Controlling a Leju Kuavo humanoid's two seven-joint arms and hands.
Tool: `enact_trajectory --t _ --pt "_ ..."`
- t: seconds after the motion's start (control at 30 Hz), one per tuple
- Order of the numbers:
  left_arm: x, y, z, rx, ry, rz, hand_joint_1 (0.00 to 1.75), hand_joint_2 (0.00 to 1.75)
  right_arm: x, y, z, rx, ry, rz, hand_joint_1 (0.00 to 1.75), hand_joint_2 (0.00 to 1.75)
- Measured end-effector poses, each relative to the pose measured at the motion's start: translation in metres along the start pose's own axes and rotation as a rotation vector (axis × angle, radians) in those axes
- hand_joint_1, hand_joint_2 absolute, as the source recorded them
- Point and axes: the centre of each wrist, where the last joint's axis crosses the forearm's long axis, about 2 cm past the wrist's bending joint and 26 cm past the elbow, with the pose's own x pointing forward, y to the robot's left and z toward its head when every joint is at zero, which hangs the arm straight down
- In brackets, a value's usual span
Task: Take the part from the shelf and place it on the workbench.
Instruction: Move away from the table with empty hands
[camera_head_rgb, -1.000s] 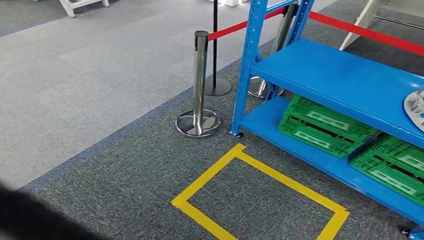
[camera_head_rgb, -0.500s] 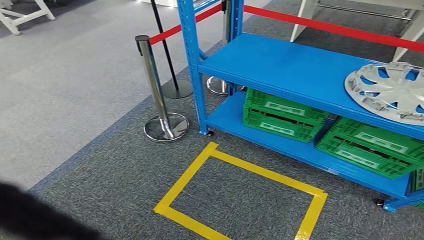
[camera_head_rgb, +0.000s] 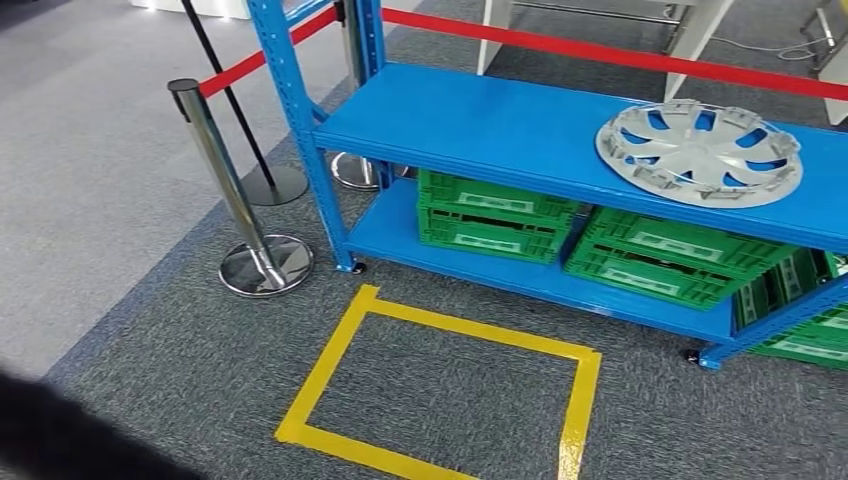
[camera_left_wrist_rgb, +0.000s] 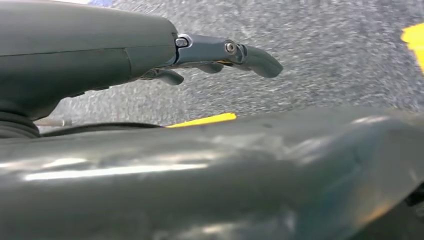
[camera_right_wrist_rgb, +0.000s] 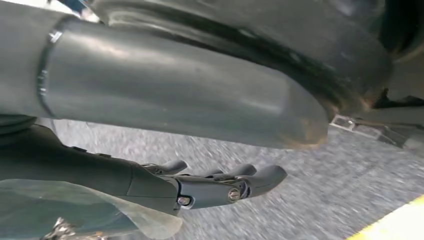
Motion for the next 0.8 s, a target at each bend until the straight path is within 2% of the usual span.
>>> enact_trajectory --t 0.8 --pt "0.0042 0.0039 -0.0021 0.009 0.000 0.017 0.00 0.00 0.0010 0.0040 0.0001 0.012 0.022 0.000 0.00 0.00"
